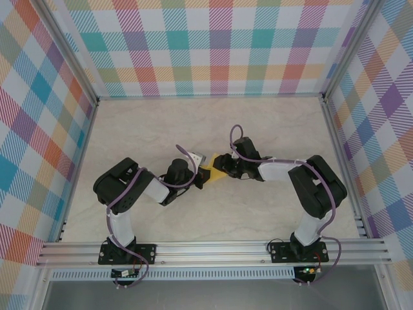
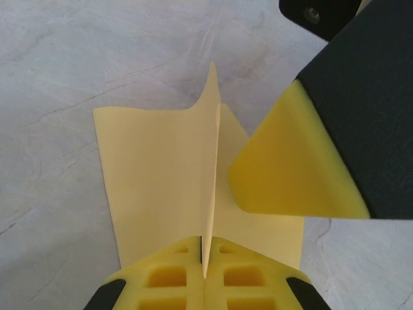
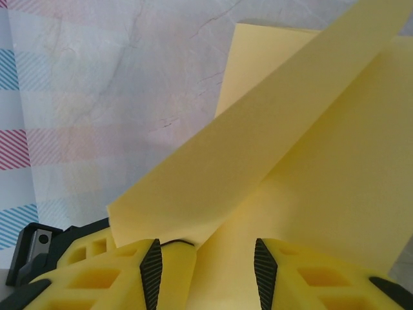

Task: Fold a paper plane with a square sheet of paper (pick it up from the middle)
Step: Fourth fold the wing at the center of the table.

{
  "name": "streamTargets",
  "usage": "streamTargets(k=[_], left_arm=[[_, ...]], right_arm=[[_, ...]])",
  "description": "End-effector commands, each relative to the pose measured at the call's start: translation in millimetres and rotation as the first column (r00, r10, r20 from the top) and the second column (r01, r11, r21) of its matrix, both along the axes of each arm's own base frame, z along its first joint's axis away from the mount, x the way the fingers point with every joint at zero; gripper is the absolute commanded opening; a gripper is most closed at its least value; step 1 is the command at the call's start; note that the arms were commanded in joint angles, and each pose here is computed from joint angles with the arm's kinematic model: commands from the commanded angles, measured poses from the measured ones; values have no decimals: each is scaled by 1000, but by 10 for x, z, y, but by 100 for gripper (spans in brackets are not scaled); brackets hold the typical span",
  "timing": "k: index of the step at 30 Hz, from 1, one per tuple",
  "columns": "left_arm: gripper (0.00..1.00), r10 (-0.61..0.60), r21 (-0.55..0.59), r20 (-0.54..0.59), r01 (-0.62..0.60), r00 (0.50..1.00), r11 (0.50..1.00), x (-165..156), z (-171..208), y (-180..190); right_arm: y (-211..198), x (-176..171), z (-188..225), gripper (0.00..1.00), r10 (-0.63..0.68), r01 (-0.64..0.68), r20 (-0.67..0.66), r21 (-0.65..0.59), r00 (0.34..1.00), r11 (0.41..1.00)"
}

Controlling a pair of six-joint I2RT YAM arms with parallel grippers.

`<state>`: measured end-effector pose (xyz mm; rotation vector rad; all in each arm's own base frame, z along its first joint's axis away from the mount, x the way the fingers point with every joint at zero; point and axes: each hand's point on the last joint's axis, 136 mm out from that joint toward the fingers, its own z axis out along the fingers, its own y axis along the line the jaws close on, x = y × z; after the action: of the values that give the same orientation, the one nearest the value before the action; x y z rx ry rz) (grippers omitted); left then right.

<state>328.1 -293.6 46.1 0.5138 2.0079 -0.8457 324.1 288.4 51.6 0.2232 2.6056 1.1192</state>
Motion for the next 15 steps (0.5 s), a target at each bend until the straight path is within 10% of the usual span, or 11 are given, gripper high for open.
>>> streamTargets(k=[1,15], left_arm=[[1,11,-34,-77,-14,997,999,1,-75,15],[16,6,-72,-213,-22,977,997,-49,-26,23]], right_arm=[[26,35,-32,44,19,-19,8,18,1000,1000],[-29,1,-229,51,5,-6,-45,-10,999,1000]])
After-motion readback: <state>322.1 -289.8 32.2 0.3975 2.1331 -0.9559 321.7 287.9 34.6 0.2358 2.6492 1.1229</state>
